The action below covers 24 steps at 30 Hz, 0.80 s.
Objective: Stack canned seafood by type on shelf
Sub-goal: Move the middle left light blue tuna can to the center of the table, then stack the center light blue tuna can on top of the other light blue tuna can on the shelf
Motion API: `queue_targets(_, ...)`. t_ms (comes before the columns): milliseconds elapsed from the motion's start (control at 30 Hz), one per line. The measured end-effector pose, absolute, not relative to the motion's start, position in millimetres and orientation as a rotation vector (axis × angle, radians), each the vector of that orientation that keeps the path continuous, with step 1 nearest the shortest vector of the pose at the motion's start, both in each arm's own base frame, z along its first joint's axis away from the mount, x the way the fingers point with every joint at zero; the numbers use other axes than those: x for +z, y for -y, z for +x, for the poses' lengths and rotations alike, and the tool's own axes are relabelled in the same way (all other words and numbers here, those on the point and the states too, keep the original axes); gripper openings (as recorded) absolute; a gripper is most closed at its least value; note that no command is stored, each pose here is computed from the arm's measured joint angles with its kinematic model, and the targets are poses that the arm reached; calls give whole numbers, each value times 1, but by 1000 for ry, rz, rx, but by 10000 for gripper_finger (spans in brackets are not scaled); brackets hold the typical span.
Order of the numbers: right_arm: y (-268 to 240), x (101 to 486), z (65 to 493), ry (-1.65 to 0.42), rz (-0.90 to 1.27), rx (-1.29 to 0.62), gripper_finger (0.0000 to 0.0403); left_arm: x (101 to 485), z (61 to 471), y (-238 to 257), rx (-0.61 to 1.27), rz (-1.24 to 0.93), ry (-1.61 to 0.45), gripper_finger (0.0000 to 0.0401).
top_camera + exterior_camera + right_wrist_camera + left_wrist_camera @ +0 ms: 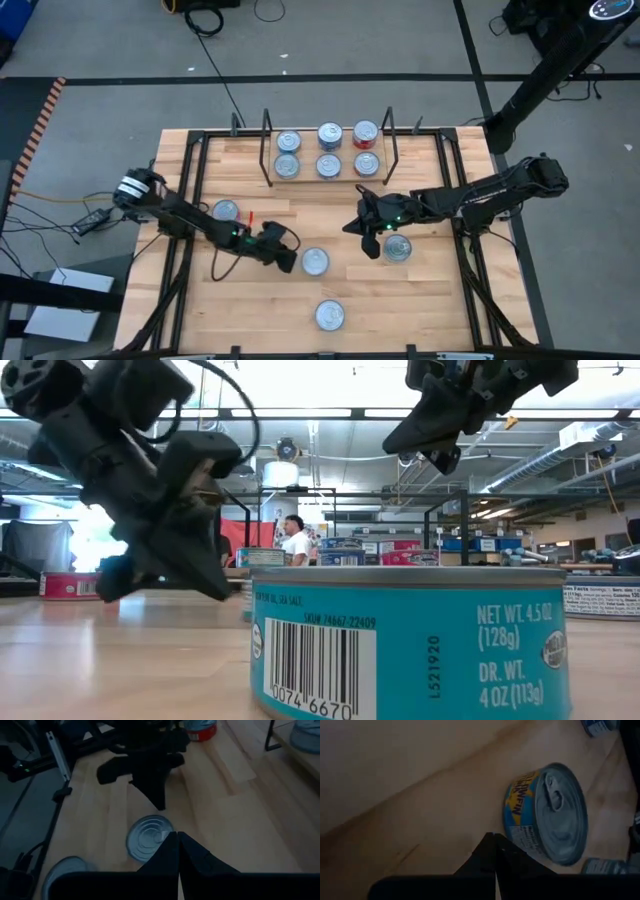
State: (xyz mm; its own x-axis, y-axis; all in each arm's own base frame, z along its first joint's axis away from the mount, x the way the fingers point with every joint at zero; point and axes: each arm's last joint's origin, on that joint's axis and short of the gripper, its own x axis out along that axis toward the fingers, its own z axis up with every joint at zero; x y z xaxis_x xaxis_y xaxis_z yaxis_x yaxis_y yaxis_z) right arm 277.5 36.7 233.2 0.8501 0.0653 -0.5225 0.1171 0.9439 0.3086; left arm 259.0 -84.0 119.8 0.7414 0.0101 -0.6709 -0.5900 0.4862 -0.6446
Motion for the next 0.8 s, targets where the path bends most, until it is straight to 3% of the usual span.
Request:
queue_targets(200, -52, 232, 276, -567, 360, 6, 7, 119, 289, 91, 327, -828, -650, 0)
queue_targets(367, -77, 221, 277, -607, 327, 68, 7, 121, 303, 84, 269, -677, -494, 0)
queue_targets(567, -106, 197, 287, -622, 338, 105, 7, 104, 301, 62, 274, -652, -385, 0)
queue_targets(800, -137, 179, 286, -717, 293, 179, 7, 99, 317, 55, 123, -600, -246, 0)
